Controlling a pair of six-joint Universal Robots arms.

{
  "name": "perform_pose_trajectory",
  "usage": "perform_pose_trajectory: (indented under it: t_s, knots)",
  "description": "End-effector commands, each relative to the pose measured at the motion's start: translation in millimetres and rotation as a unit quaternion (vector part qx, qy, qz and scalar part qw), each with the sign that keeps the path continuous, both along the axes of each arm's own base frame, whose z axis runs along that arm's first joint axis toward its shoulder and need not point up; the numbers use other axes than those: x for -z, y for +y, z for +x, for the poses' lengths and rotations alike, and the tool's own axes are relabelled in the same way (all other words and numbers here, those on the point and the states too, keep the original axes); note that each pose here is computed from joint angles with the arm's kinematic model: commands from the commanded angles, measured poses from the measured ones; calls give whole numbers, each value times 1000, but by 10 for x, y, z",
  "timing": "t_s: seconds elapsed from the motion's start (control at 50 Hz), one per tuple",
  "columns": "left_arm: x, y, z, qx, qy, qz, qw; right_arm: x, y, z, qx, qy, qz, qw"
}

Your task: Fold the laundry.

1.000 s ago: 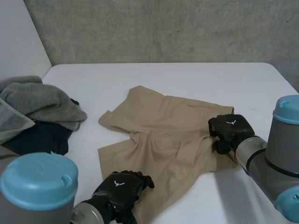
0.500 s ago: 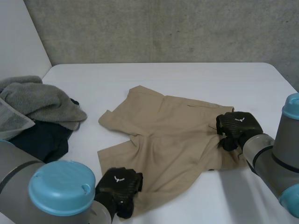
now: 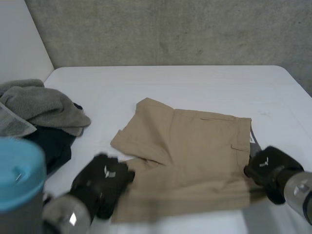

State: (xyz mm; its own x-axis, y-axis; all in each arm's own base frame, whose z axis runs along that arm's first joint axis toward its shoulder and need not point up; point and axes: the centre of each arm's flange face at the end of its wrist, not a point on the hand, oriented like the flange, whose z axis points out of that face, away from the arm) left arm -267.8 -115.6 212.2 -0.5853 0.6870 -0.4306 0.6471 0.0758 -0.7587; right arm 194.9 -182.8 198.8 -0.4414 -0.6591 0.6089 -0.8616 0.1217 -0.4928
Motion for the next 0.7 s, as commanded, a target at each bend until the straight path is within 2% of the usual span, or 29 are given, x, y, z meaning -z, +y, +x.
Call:
perform_pose_trajectory:
  t_s: [0.02, 0.1, 0.12, 0.14, 0.2, 0.26, 0.34, 0.4, 0.48, 0.54, 0.64, 0.7]
  knots:
    - [8, -880, -468, -28, 71, -112, 991, -3, -495, 157, 27, -55, -68, 996]
    - [1, -1422, -694, -36, 81, -189, 978, -25, -833, 236, 42, -81, -125, 988]
    - [41, -1655, -779, -36, 72, -222, 972, -37, -1002, 276, 50, -89, -151, 983]
    - [42, -1658, -780, -36, 72, -222, 972, -23, -1065, 288, 53, -90, -158, 982]
    - [149, -2085, -896, -43, 51, -283, 957, 58, -1356, 345, 69, -89, -187, 976]
    - [216, -2299, -983, -46, 47, -316, 946, 151, -1613, 452, 68, -96, -214, 970]
    - [328, -2610, -1112, -58, 76, -367, 925, 340, -1897, 595, 56, -107, -246, 962]
    - [446, -2657, -1162, -58, 88, -374, 921, 465, -2086, 661, 57, -119, -279, 951]
    - [532, -2588, -1257, -43, 118, -374, 919, 496, -2112, 707, 57, -129, -295, 945]
    - [654, -2465, -1270, -37, 125, -354, 926, 399, -2008, 680, 60, -138, -285, 947]
    - [438, -2310, -1112, -43, 126, -341, 930, 171, -1740, 495, 83, -161, -232, 956]
    - [381, -2185, -987, -47, 131, -321, 937, 105, -1551, 356, 107, -182, -169, 963]
